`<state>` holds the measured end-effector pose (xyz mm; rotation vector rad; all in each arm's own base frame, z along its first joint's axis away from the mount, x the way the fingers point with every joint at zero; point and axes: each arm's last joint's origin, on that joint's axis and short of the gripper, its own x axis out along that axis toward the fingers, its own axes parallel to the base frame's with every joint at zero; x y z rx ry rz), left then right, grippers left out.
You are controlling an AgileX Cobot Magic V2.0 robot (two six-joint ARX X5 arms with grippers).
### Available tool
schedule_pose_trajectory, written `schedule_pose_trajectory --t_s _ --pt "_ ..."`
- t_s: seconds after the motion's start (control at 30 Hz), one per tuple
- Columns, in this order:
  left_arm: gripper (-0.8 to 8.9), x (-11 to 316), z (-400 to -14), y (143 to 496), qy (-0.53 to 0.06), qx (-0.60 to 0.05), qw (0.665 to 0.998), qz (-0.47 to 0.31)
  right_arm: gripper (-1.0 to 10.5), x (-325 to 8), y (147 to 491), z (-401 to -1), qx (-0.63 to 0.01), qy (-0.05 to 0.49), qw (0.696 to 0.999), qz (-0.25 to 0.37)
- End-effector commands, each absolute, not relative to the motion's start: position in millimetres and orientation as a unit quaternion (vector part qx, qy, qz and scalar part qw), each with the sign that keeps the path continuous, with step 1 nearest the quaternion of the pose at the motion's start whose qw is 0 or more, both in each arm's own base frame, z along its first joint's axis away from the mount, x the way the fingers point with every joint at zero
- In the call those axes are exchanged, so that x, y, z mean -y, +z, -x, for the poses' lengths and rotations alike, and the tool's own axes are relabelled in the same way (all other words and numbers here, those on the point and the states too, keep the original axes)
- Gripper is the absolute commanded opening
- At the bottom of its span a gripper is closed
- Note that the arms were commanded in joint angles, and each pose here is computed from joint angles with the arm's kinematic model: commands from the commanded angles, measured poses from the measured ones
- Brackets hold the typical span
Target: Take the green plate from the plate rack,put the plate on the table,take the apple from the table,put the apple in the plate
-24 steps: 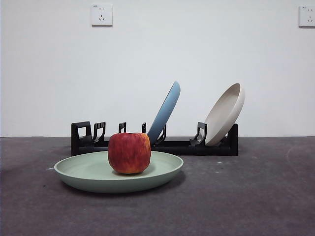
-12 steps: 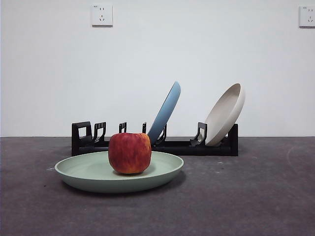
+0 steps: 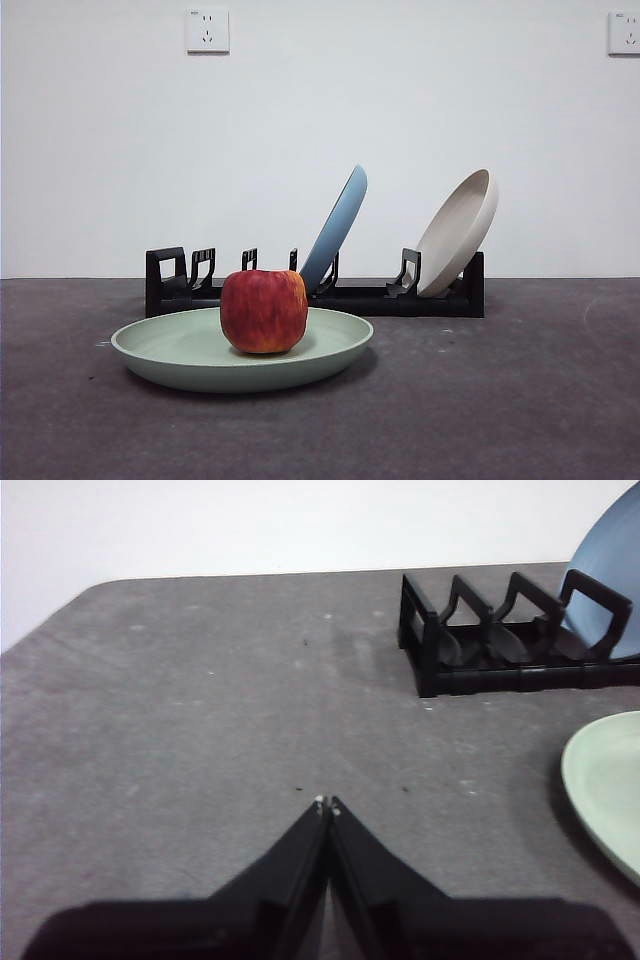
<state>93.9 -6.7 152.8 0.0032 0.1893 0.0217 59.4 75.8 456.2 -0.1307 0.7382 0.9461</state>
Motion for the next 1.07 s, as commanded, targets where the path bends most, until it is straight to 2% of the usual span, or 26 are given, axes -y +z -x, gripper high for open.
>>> schedule_pose_trajectory --t_s 0.03,0.77,0.9,1.0,1.07 --pt "-0.03 6.8 -94.4 148.8 0.009 -0.099 0.995 0.005 0.0 -74.0 454.7 -57.8 -0.356 0.441 0.822 0.060" --pt "-0.04 6.7 -94.4 148.9 0.010 -0.099 0.995 0.005 0.0 -73.5 454.8 -57.5 -0.356 0.441 0.822 0.060" --pt "-0.03 6.7 -94.4 148.9 0.010 -0.099 0.995 0.005 0.0 -65.1 458.7 -62.2 -0.304 0.412 0.853 0.097" --pt "-0.03 6.7 -94.4 148.9 0.010 -0.099 0.995 0.005 0.0 -56.2 465.9 -68.5 -0.251 0.396 0.880 0.079" --pt "-0.03 6.8 -94.4 148.9 0.009 -0.099 0.995 0.005 0.0 -50.1 466.4 -71.6 -0.225 0.402 0.886 0.054"
